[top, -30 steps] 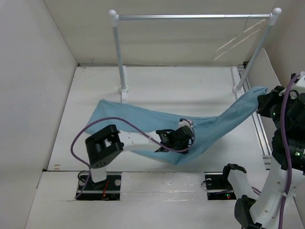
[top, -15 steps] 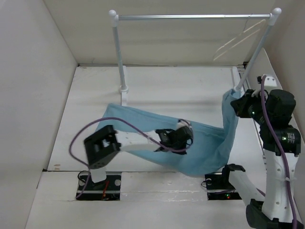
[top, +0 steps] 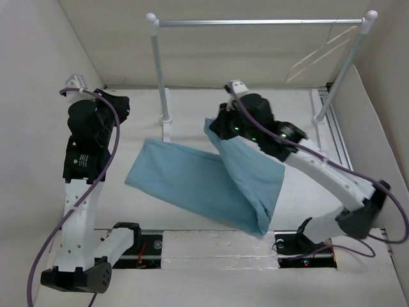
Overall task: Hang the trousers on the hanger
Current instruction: Fold the trousers
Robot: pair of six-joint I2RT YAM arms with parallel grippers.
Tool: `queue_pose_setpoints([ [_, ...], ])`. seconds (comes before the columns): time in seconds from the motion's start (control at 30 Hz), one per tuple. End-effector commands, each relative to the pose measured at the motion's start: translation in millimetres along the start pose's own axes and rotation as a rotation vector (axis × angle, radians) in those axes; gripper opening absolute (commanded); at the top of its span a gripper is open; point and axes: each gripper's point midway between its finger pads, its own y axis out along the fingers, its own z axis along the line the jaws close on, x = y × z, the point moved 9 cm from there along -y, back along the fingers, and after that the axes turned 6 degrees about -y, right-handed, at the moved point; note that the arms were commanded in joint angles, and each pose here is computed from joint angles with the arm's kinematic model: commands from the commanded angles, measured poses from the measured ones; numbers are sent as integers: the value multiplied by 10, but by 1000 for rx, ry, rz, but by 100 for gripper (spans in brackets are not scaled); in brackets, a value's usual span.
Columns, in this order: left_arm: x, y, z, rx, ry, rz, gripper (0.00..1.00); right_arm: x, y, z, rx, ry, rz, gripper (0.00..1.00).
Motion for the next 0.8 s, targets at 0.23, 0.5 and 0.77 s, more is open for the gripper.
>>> queue_pose_setpoints([
  [0.23,421,-175,-92,74,98,-74,14,-295,1835,1732,259,19,-74,19],
  [0.5,478,-139,27,181,142,-142,39,-1021,2256,1890,426,-40,165,77],
  [0.77,-738,494,610,82,149,322,48,-1355,966,499,250,-3,199,37],
])
